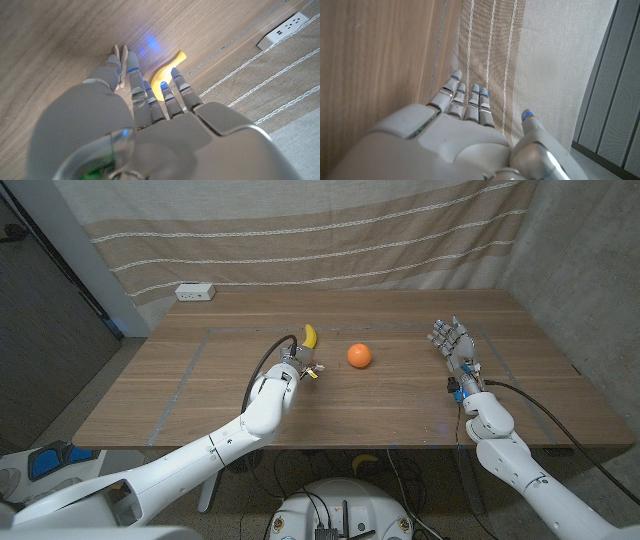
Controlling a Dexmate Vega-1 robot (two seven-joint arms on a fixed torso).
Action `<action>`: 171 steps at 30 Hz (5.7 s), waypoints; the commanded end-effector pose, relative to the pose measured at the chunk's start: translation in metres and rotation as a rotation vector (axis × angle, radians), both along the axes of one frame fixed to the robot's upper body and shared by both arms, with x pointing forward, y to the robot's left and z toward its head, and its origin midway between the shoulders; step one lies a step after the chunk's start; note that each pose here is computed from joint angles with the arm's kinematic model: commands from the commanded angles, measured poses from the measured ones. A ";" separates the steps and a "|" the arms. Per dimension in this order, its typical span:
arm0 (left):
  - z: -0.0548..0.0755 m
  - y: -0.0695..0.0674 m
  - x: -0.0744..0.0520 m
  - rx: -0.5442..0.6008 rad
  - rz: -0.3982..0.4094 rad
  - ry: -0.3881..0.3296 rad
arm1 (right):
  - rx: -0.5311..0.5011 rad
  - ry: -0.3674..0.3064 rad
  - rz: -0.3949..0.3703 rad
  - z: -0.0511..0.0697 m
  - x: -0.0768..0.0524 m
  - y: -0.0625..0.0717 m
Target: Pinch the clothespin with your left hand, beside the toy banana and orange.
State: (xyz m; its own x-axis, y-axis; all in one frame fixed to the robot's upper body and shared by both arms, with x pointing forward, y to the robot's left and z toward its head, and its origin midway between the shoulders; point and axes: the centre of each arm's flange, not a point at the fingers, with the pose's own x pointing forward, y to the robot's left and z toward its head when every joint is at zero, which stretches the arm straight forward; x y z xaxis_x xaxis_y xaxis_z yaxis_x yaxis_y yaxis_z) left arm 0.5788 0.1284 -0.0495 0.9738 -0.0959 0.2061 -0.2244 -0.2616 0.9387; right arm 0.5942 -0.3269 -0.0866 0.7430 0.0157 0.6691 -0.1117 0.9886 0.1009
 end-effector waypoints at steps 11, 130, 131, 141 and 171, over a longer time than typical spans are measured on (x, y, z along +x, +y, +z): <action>-0.004 0.009 -0.004 -0.120 -0.025 -0.252 | 0.001 -0.005 -0.033 0.001 -0.004 -0.003; 0.050 0.070 -0.048 -0.716 -0.550 -0.420 | -0.079 -0.061 -0.075 0.021 -0.030 0.034; 0.051 0.071 -0.048 -0.719 -0.553 -0.417 | -0.081 -0.062 -0.076 0.021 -0.031 0.034; 0.054 0.083 -0.045 -0.761 -0.595 -0.361 | -0.103 -0.072 -0.088 0.026 -0.040 0.046; 0.066 0.116 -0.036 -0.812 -0.736 -0.293 | -0.114 -0.086 -0.126 0.024 -0.067 0.088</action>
